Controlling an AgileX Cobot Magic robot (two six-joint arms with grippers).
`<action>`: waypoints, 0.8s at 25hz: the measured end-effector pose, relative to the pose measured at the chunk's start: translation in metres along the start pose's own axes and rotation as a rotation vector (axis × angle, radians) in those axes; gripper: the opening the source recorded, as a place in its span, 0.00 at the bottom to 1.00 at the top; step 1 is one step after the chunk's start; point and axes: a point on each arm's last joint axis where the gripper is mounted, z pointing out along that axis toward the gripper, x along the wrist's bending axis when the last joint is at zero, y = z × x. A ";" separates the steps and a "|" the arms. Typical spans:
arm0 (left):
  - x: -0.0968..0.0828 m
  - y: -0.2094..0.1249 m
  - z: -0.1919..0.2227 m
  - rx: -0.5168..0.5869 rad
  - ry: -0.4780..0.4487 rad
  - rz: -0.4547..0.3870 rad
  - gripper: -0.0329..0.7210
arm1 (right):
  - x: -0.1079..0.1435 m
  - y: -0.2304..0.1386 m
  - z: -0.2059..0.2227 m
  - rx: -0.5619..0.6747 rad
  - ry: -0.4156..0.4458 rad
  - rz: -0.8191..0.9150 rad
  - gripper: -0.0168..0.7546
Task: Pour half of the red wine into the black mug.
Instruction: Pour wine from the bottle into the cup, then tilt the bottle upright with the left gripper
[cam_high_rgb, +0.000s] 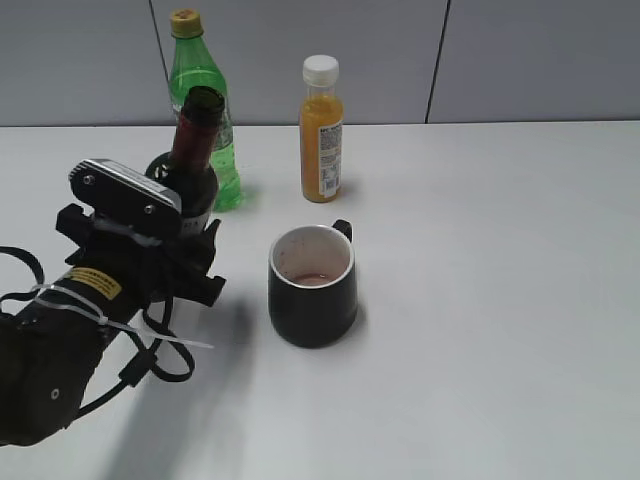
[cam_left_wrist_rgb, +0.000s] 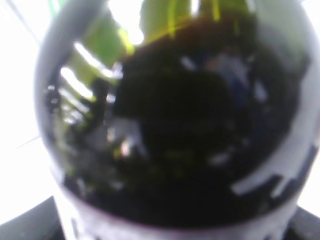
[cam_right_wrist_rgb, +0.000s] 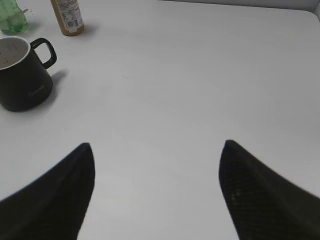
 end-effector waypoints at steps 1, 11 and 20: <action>0.001 -0.001 0.000 0.012 0.015 0.011 0.75 | 0.000 0.000 0.000 0.000 0.000 0.000 0.78; 0.006 -0.004 0.000 0.051 0.059 0.186 0.75 | 0.000 0.000 0.000 0.000 0.000 0.000 0.78; 0.010 -0.007 -0.001 0.095 0.093 0.306 0.75 | 0.000 0.000 0.000 0.000 0.000 0.000 0.78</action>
